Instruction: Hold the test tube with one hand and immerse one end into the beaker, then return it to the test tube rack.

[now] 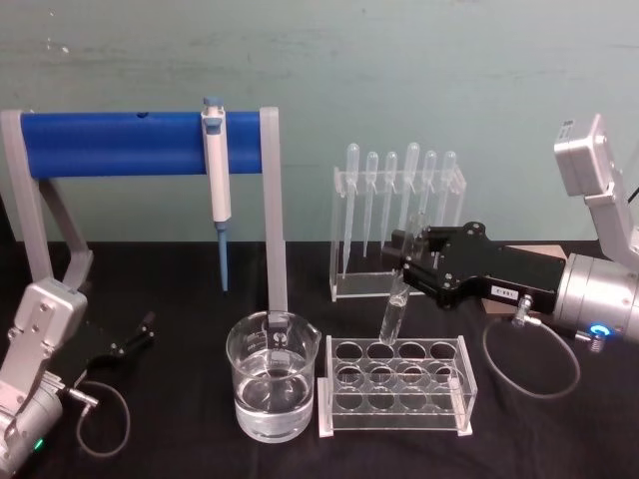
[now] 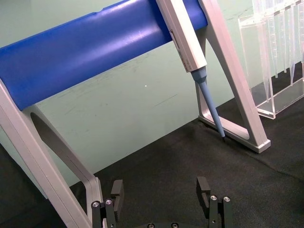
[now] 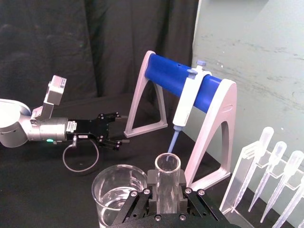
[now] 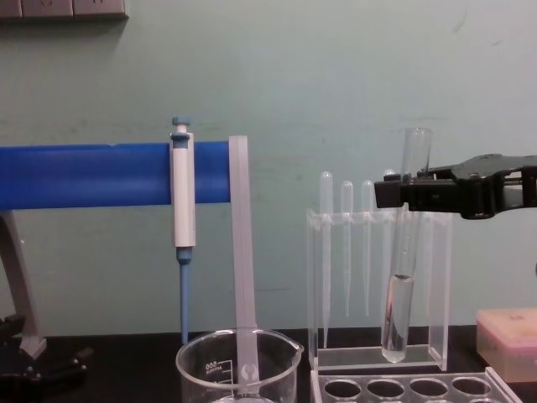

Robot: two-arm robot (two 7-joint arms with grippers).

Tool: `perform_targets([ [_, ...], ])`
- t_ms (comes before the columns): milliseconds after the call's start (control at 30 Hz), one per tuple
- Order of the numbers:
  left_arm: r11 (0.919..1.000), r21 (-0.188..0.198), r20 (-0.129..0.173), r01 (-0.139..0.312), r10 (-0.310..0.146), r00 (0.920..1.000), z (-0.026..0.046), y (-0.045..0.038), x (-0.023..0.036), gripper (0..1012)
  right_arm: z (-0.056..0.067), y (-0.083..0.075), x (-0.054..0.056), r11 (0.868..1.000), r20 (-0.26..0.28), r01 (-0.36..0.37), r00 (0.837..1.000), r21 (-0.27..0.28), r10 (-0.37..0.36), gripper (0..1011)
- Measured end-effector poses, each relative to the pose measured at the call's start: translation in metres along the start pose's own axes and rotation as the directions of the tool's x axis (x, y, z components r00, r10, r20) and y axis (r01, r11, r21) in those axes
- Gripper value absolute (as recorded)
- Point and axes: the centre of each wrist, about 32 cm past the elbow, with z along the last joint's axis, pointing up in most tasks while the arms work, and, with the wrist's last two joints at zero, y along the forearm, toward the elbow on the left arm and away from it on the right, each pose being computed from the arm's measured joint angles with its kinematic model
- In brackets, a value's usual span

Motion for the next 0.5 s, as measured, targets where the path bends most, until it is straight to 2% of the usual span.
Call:
perform_targets([
  [500, 1.0, 0.0, 0.0, 0.0, 0.0, 1.0, 0.0, 0.0, 0.0, 1000, 0.0028, 0.0005, -0.0006, 1.0, -0.005, -0.003, 1.0, -0.009, 0.003, 226],
])
